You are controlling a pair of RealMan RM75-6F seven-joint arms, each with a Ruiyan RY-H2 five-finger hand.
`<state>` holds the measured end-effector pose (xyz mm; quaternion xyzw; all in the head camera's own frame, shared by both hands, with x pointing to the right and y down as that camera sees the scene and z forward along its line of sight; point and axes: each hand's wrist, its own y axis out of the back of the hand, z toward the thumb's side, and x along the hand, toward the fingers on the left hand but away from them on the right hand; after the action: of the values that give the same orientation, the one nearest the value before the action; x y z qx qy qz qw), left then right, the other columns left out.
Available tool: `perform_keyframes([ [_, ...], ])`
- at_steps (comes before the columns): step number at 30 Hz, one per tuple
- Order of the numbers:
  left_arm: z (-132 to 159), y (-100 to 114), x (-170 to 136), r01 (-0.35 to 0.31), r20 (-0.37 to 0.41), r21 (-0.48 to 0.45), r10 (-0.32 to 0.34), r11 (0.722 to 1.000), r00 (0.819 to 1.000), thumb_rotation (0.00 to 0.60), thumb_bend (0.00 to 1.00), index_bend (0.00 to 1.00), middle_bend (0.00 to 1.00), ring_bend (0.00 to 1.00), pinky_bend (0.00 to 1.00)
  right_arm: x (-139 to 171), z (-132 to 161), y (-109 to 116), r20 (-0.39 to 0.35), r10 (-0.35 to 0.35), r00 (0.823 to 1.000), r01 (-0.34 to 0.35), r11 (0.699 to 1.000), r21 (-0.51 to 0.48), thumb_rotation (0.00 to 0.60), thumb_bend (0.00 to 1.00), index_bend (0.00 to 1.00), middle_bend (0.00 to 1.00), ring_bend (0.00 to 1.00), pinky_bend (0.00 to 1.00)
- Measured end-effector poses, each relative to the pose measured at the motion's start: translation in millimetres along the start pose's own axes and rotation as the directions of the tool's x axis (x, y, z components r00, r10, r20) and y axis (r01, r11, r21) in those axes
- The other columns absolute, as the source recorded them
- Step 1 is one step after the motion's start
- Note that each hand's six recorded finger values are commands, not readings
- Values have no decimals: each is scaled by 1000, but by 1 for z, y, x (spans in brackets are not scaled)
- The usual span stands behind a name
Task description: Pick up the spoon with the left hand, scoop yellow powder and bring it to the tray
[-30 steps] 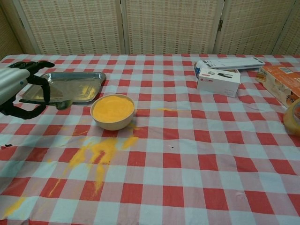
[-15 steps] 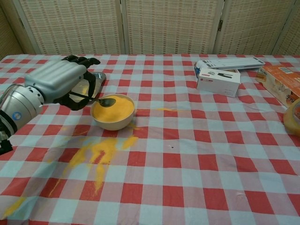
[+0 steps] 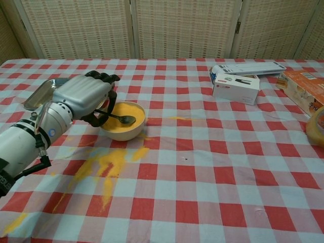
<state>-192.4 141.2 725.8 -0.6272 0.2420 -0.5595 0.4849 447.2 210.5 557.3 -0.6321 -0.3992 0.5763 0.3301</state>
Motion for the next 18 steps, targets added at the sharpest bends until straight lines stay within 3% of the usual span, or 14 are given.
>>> perform_keyframes([
  [9,1,-1,-7,-1,9,10,0,1000,1000,600,445,516,0,0,0,1,1,3,-5,-10,1000,10,1000,-6,600,140,0,0,0,0],
  [18,0,2,-13,11,18,7,-11,1000,1000,600,446,498,0,0,0,3,2,4,-7,-18,1000,18,1000,-6,600,140,0,0,0,0],
])
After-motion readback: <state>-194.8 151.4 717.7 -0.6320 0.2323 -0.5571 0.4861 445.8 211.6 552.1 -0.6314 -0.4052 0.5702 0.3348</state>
